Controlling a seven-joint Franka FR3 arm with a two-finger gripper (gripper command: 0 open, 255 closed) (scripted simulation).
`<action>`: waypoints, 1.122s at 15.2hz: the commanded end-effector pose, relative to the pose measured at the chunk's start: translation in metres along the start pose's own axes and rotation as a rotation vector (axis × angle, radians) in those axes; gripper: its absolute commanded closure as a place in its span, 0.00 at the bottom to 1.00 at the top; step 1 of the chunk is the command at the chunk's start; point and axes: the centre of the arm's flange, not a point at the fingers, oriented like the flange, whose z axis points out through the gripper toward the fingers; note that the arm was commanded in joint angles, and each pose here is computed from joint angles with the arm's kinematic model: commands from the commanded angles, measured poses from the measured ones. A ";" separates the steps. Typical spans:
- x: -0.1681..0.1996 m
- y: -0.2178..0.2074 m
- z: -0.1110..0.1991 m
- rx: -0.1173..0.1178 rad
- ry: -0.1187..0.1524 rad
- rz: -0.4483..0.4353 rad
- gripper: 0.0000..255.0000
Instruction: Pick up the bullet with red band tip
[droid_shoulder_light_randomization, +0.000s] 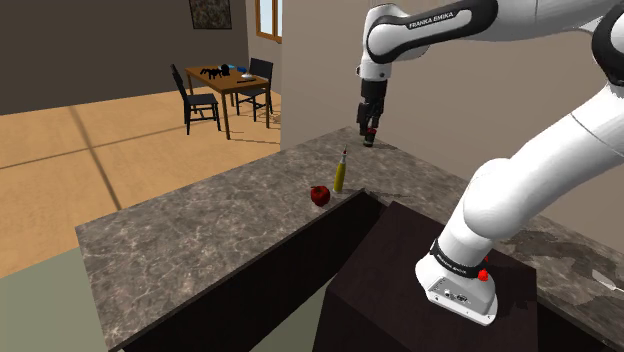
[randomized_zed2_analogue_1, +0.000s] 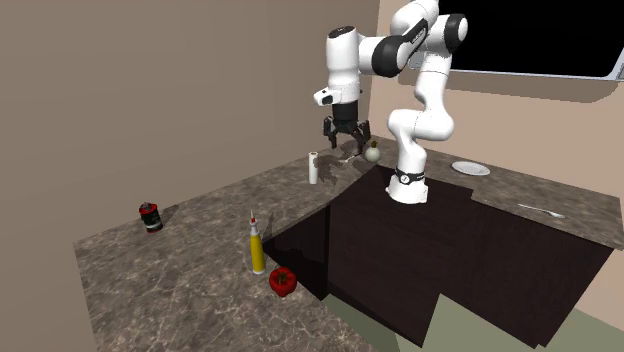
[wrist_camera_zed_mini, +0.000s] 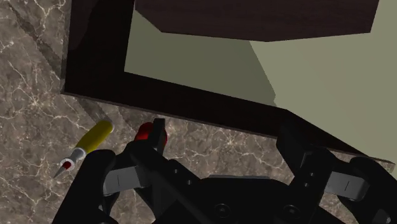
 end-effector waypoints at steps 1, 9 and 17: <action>0.015 0.016 0.013 -0.002 -0.014 -0.019 0.00; 0.078 0.089 0.064 -0.010 -0.068 -0.089 0.00; 0.143 0.159 0.118 -0.017 -0.122 -0.159 0.00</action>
